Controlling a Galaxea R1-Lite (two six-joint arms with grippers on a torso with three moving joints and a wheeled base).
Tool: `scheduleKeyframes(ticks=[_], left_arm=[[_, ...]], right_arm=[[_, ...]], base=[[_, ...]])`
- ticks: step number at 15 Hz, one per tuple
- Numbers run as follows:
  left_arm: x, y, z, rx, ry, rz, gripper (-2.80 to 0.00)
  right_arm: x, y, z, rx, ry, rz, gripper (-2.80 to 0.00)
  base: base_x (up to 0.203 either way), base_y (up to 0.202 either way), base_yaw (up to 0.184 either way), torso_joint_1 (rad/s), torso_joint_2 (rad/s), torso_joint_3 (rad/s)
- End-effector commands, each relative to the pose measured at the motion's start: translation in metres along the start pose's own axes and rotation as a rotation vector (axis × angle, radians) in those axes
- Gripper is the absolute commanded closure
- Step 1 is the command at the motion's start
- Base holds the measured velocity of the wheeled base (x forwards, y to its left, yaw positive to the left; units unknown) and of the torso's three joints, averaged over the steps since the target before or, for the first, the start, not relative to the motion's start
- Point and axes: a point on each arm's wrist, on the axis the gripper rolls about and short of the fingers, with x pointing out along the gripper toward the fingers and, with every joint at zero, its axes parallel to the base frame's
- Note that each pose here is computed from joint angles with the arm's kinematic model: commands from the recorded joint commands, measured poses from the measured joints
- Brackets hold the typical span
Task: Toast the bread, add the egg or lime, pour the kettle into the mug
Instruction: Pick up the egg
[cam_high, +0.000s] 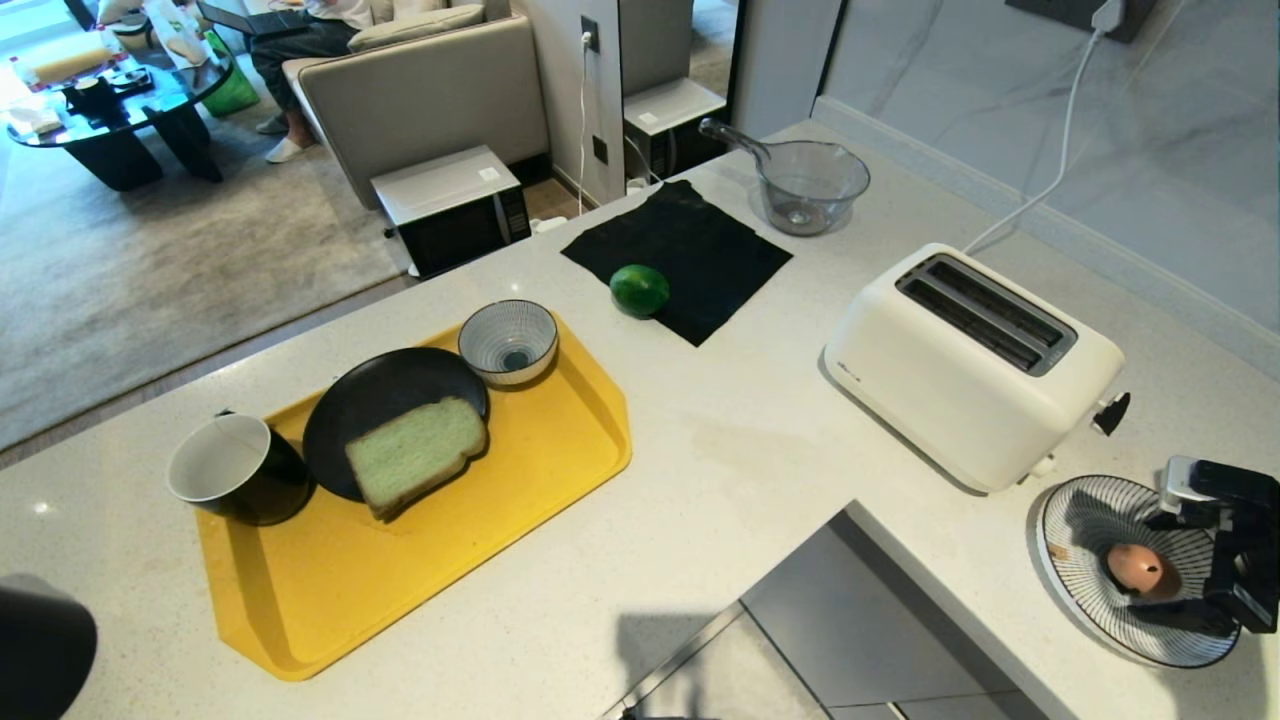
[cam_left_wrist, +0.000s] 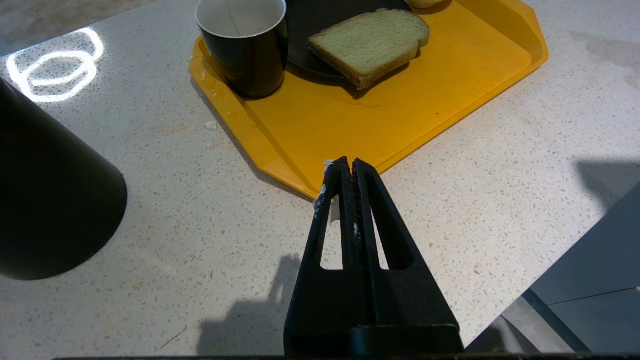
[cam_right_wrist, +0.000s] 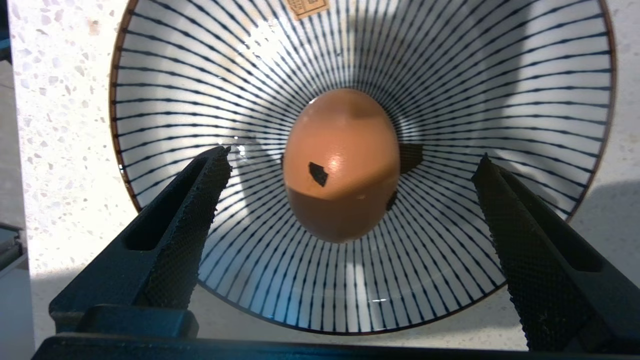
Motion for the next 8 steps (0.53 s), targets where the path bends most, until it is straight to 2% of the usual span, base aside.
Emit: scheduleKeyframes(ticks=[1,8], left_arm=[[0.001,0.0001,-0.0047,0.0,0.015,0.001,0.0],[0.001,0.0001,-0.0047,0.001,0.015,0.001,0.0]], right_arm=[[0.0008,0.0008,-0.0003,-0.006,0.0,0.006,-2.8],[0.0025,0.0044,-0.0019,-0.001,0.005,0.019,-2.8]], base=[[0.0,0.0,0.0,0.0,0.0,0.0],[0.0,0.0,0.0,0.0,0.0,0.0]])
